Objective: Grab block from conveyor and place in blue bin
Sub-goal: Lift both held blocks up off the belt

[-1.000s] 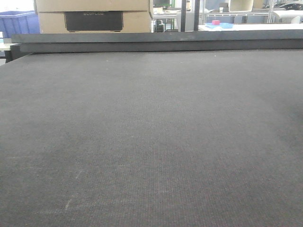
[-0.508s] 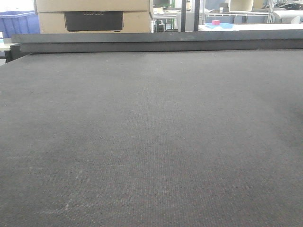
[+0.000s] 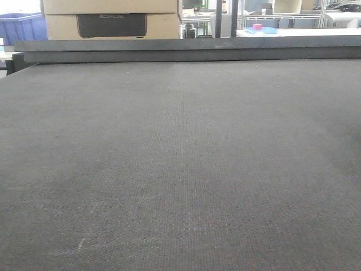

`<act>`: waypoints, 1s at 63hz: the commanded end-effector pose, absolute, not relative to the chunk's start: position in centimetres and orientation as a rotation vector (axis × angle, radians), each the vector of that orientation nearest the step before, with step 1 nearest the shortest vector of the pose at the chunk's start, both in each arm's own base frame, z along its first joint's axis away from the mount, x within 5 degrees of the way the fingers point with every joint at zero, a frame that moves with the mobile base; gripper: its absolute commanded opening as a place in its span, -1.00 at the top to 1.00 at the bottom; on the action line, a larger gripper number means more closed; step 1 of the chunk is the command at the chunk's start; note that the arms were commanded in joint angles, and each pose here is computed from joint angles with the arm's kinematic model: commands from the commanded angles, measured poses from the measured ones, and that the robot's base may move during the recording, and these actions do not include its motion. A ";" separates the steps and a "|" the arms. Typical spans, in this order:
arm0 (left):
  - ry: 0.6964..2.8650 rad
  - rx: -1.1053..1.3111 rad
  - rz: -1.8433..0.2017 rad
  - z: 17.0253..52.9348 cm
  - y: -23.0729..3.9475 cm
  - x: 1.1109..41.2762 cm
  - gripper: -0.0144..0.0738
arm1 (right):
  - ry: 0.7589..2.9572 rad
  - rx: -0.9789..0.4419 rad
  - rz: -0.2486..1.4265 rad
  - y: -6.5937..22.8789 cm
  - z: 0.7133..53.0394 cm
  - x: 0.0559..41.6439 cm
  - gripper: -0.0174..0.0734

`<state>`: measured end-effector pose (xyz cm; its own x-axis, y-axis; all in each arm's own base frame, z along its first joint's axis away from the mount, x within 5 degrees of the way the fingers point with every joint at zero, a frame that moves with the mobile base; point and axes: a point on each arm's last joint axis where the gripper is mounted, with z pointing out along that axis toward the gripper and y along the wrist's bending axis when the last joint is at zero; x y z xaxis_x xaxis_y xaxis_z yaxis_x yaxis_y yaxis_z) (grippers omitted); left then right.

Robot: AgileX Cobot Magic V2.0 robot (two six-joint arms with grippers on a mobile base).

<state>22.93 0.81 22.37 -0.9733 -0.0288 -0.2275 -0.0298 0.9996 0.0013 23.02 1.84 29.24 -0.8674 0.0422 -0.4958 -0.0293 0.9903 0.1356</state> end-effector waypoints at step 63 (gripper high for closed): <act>1.608 0.240 -0.114 40.1 -2.2 9.8 0.93 | 1.726 -0.291 0.259 4.6 39.6 13.8 0.98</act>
<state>11.13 -2.47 39.24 -0.1121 0.0966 -0.9890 0.2218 0.9726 0.0699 15.28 5.08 39.11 -0.2550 -0.0676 -0.9646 -0.3386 0.9406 0.0236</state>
